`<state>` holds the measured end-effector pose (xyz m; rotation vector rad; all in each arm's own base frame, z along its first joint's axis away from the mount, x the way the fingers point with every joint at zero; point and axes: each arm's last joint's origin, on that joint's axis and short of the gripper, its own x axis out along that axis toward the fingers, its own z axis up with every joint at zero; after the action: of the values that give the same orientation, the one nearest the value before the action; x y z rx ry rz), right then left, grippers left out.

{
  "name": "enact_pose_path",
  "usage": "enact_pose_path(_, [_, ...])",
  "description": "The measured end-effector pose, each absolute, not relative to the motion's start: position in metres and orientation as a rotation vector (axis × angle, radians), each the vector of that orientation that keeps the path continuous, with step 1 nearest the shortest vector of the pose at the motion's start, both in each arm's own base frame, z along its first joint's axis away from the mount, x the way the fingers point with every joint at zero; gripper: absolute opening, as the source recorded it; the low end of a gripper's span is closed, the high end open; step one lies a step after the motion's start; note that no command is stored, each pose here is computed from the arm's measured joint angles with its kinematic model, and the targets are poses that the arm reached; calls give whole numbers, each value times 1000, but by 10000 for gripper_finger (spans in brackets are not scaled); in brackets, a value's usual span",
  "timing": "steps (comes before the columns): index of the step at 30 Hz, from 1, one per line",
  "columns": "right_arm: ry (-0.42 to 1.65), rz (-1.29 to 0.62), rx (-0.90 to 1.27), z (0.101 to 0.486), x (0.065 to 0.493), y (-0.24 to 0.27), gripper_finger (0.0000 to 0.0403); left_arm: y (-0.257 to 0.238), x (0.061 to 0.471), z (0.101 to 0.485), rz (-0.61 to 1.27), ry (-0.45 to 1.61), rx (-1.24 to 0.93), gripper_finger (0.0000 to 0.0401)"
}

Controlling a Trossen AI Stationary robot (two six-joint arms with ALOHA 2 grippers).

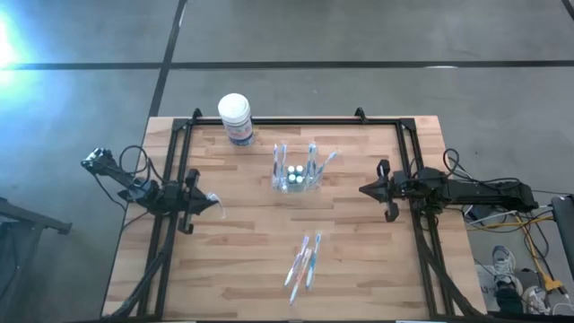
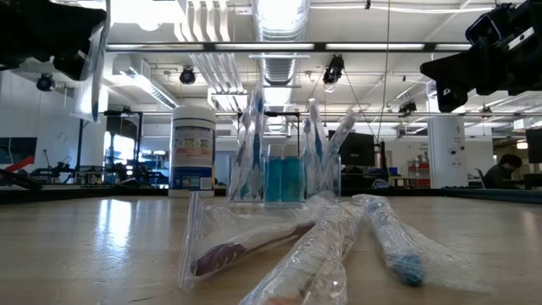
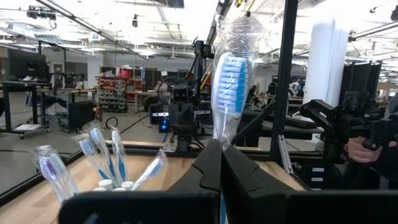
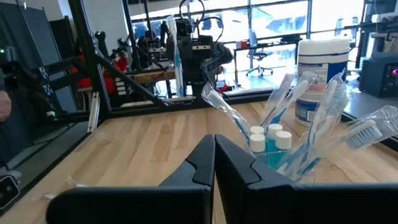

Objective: Pick & Place toothbrushing station
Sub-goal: Put the blue toothbrush into the transparent bin organizer

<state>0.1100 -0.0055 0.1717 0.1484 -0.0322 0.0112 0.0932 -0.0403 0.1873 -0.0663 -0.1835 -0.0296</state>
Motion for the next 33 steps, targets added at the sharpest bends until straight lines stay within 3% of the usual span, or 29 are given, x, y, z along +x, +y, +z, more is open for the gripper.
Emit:
enact_pose_path(21, [-49,9,123,173,110,-6,8,-29,88,239,164,-277,-11,0])
enact_pose_path(33, [-50,8,99,173,110,-6,8,-32,125,272,194,-271,108,0])
